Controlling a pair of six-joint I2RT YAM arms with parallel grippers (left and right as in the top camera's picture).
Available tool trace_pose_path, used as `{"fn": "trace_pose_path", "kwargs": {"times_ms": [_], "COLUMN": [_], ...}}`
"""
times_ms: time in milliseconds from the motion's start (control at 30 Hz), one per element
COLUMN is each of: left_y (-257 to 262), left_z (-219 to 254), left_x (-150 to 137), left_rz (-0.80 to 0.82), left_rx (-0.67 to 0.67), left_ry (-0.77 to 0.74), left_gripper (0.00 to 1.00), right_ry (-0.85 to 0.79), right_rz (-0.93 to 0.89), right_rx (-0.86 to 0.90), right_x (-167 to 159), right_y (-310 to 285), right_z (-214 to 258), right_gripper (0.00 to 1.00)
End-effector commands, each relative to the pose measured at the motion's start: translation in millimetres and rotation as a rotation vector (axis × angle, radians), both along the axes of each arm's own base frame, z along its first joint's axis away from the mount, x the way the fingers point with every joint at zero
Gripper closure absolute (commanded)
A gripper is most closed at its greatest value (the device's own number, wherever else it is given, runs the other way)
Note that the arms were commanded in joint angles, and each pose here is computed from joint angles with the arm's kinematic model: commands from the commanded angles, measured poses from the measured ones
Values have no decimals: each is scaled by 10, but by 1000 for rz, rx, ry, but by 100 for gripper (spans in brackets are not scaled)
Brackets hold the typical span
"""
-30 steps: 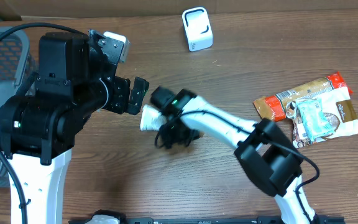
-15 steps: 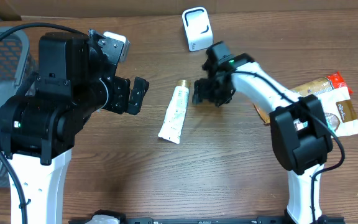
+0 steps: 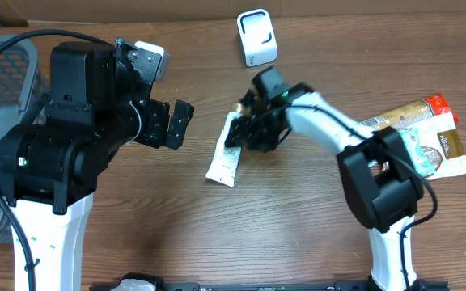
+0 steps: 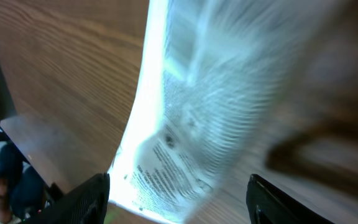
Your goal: Scan the item barcode
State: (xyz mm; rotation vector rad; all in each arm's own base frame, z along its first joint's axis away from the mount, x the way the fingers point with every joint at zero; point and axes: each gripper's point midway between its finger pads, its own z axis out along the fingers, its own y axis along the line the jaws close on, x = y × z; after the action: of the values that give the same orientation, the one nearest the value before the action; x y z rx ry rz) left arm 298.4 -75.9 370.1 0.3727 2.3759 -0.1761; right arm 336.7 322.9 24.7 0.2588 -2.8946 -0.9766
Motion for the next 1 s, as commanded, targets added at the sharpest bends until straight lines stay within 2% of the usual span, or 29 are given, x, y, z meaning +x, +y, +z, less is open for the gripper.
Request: {"fn": "trace_pose_path", "kwargs": {"times_ms": [0, 100, 200, 300, 467, 500, 667, 767, 967], "left_y": [5, 5, 5, 5, 5, 5, 5, 5, 5], "left_z": [-22, -22, -22, -22, -22, -22, -22, -22, -22], "left_x": [22, 22, 21, 22, 22, 22, 22, 21, 22], "left_rz": [12, 12, 12, 12, 12, 12, 12, 12, 12], "left_rx": [-5, -5, -5, -5, -5, -5, -5, -5, -5], "left_ry": [10, 10, 10, 10, 10, 10, 10, 10, 10], "left_gripper": [0, 0, 0, 0, 1, 0, 0, 0, 0], "right_ry": [115, 149, 169, 184, 158, 155, 127, 121, 20], "right_rz": [-122, -223, -284, -326, -353, -352, -236, -158, 42], "right_rx": [-80, -141, -165, -160, -161, -160, -108, -89, -235], "right_x": [-264, -429, -563, -620, -539, -532, -485, -420, -278], "right_y": [42, 47, 37, -1, -40, -42, -92, -198, -620], "right_z": [-292, -555, -736, -849, -875, -874, -789, -643, -394], "right_gripper": [29, 32, 39, 55, 83, 86, 96, 96, 96]}}
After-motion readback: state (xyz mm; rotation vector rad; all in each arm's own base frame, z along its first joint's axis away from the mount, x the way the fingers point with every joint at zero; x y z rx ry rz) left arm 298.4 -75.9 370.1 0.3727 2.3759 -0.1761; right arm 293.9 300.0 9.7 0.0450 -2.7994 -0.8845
